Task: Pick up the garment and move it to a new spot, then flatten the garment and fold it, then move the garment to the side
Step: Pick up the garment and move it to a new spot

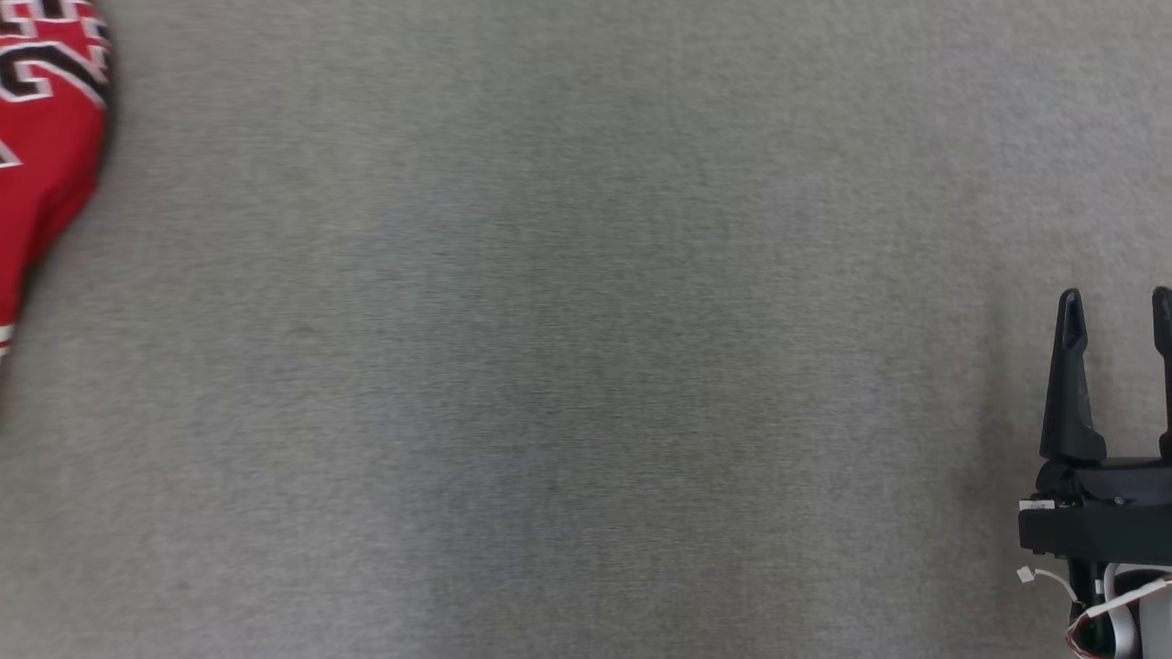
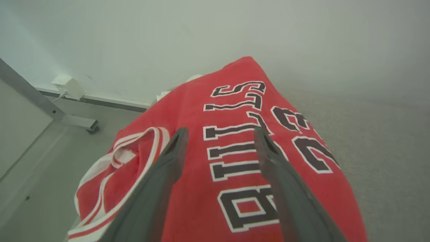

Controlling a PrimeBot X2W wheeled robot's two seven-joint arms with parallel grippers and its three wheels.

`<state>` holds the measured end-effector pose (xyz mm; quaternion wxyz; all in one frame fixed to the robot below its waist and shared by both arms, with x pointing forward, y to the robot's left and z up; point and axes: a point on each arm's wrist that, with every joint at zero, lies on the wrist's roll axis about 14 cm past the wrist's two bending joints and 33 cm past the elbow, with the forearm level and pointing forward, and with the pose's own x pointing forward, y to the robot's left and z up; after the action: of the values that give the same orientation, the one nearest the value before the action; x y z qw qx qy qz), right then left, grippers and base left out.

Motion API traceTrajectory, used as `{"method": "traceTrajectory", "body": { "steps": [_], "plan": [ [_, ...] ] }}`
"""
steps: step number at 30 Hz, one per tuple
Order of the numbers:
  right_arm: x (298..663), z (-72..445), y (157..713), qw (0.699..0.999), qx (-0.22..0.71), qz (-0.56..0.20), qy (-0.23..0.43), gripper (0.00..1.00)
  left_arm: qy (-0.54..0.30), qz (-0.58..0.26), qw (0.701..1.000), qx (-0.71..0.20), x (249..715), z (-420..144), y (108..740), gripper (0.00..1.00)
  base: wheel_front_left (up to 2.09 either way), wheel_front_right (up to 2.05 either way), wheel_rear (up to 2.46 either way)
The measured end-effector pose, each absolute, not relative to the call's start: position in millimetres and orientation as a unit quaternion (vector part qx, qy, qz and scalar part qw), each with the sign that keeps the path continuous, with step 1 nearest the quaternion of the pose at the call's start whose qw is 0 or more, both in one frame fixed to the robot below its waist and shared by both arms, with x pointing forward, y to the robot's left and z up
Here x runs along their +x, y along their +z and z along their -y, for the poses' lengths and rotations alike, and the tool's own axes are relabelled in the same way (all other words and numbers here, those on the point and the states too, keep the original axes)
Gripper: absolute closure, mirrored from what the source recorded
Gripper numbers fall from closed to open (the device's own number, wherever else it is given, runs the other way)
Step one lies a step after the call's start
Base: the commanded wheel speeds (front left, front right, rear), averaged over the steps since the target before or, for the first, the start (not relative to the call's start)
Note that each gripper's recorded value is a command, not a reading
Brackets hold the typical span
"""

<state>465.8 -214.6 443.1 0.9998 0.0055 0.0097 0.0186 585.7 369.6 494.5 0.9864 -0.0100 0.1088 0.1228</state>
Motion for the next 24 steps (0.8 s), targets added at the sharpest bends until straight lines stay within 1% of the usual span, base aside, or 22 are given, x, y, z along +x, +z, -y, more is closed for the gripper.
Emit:
{"method": "traceTrajectory", "body": {
  "steps": [2, 6, 9, 10, 11, 12, 20, 21, 24],
  "plan": [
    [463.7, 221.0, 440.6, 1.0, 0.001, -0.014, 0.011, 0.0, 0.117, -0.158, 0.981, -0.004, 587.2, -365.7, 466.9, 0.0, 0.0, 0.0, 0.0],
    [458.3, 231.8, 435.7, 1.0, -0.006, -0.024, -0.003, 0.0, 0.113, -0.234, 0.965, -0.026, 586.8, -356.6, 424.0, 0.0, 0.0, 0.0, 0.0],
    [456.2, 236.3, 436.4, 1.0, -0.011, -0.024, -0.009, 0.0, 0.111, -0.264, 0.958, -0.035, 584.2, -352.0, 405.0, 0.0, 0.0, 0.0, 0.0],
    [456.1, 236.5, 437.3, 1.0, -0.012, -0.023, -0.009, 0.0, 0.109, -0.267, 0.957, -0.03, 584.3, -350.9, 402.4, 0.2, 0.0, 0.0, 0.0],
    [456.1, 236.6, 438.5, 1.0, -0.013, -0.021, -0.009, 0.0, 0.107, -0.261, 0.959, -0.026, 585.7, -349.9, 403.5, 0.64, 0.0, 0.0, 0.0],
    [455.9, 236.9, 439.6, 1.0, -0.013, -0.02, -0.01, 0.0, 0.105, -0.253, 0.962, -0.022, 586.8, -349.1, 405.5, 1.0, 0.0, 0.0, 0.0],
    [454.9, 226.1, 447.4, 1.0, -0.002, -0.01, 0.001, 0.0, 0.109, -0.206, 0.972, 0.012, 582.7, -360.6, 435.0, 1.0, 0.0, 0.0, 0.0],
    [454.7, 224.6, 449.1, 1.0, 0.003, -0.008, 0.002, 0.0, 0.108, -0.192, 0.975, 0.016, 583.8, -360.9, 443.0, 1.0, 0.0, 0.0, 0.0],
    [451.6, 220.5, 454.6, 1.0, 0.013, -0.003, 0.003, 0.0, 0.099, -0.116, 0.988, 0.031, 594.8, -359.2, 493.7, 1.0, 0.0, 0.0, 0.0]
  ]
}}
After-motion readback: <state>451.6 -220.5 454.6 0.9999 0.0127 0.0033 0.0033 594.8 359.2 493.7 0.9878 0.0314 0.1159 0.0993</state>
